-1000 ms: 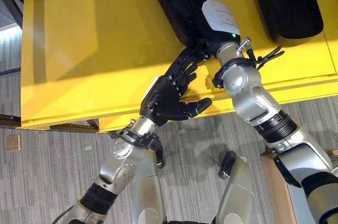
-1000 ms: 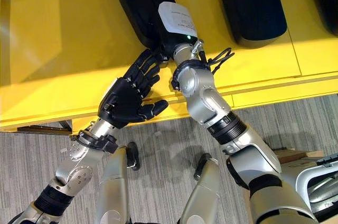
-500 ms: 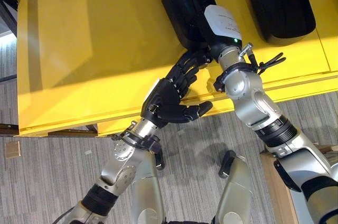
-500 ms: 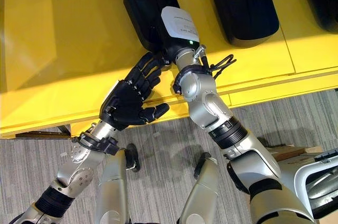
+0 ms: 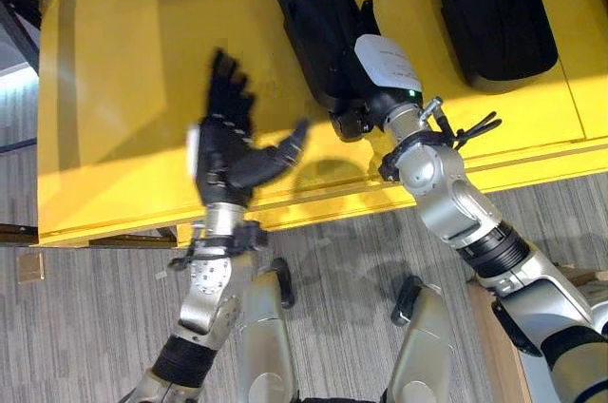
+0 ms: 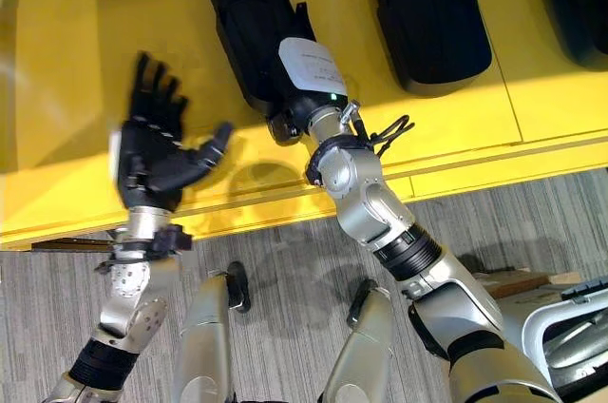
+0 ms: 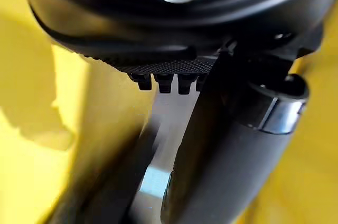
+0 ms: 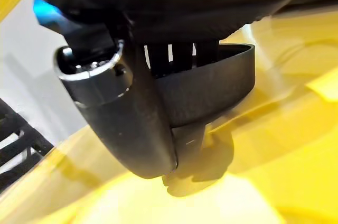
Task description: Move parts from the plastic box to the shelf.
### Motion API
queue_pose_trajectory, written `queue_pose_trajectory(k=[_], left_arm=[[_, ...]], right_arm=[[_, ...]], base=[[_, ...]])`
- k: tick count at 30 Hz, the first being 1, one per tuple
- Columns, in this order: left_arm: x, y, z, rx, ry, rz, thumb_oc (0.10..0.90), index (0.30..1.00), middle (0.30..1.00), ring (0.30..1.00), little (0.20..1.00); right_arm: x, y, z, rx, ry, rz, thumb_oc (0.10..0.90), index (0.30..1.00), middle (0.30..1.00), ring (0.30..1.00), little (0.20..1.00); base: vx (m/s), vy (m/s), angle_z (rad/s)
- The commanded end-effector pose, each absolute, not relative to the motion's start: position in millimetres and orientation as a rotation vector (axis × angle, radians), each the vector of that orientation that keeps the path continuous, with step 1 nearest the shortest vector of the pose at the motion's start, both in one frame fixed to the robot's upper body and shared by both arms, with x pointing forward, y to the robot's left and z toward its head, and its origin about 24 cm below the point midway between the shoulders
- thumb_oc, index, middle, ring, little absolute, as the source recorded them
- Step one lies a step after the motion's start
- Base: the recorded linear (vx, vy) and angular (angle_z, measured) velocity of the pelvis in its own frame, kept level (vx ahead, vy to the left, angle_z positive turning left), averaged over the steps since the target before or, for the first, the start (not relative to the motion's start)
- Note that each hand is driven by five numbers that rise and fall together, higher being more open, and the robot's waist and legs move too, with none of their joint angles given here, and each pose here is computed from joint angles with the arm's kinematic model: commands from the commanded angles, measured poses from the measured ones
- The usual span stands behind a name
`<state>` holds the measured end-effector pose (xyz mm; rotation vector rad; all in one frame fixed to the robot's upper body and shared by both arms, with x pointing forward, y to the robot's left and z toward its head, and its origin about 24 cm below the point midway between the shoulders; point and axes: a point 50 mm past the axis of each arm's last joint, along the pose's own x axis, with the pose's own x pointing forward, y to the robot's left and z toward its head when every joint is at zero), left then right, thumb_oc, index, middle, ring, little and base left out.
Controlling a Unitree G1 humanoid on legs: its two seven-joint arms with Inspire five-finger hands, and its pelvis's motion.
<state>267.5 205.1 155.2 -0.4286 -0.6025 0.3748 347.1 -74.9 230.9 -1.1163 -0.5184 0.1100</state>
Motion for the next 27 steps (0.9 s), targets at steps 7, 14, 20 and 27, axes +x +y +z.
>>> queue_pose_trajectory(k=[7, 14, 20, 27], left_arm=[[219.2, 231.4, 194.2, -0.461, -1.015, 0.634, 0.900, 1.000, 1.000, 1.000, 1.000], [211.9, 219.9, 212.6, -0.375, -1.179, 0.540, 0.900, 1.000, 1.000, 1.000, 1.000], [218.4, 208.8, 219.1, -0.384, -1.162, 0.407, 0.900, 1.000, 1.000, 1.000, 1.000], [223.9, 202.5, 219.1, -0.407, -1.120, 0.343, 0.900, 1.000, 1.000, 1.000, 1.000]], right_arm=[[347.2, -41.8, 210.1, -0.996, -0.487, 0.197, 0.400, 0.300, 0.300, 0.300, 0.300], [357.7, -40.2, 213.5, -0.961, -0.462, 0.176, 0.400, 0.300, 0.300, 0.300, 0.300], [357.5, -35.7, 214.9, -0.962, -0.489, 0.237, 0.900, 1.000, 1.000, 1.000, 1.000], [348.1, -23.1, 217.1, -0.932, -0.517, 0.300, 0.900, 1.000, 1.000, 1.000, 1.000]], base=[[0.03, -0.084, 0.18], [0.01, -0.013, 0.01], [0.00, 0.002, -0.01], [0.00, 0.021, -0.01]])
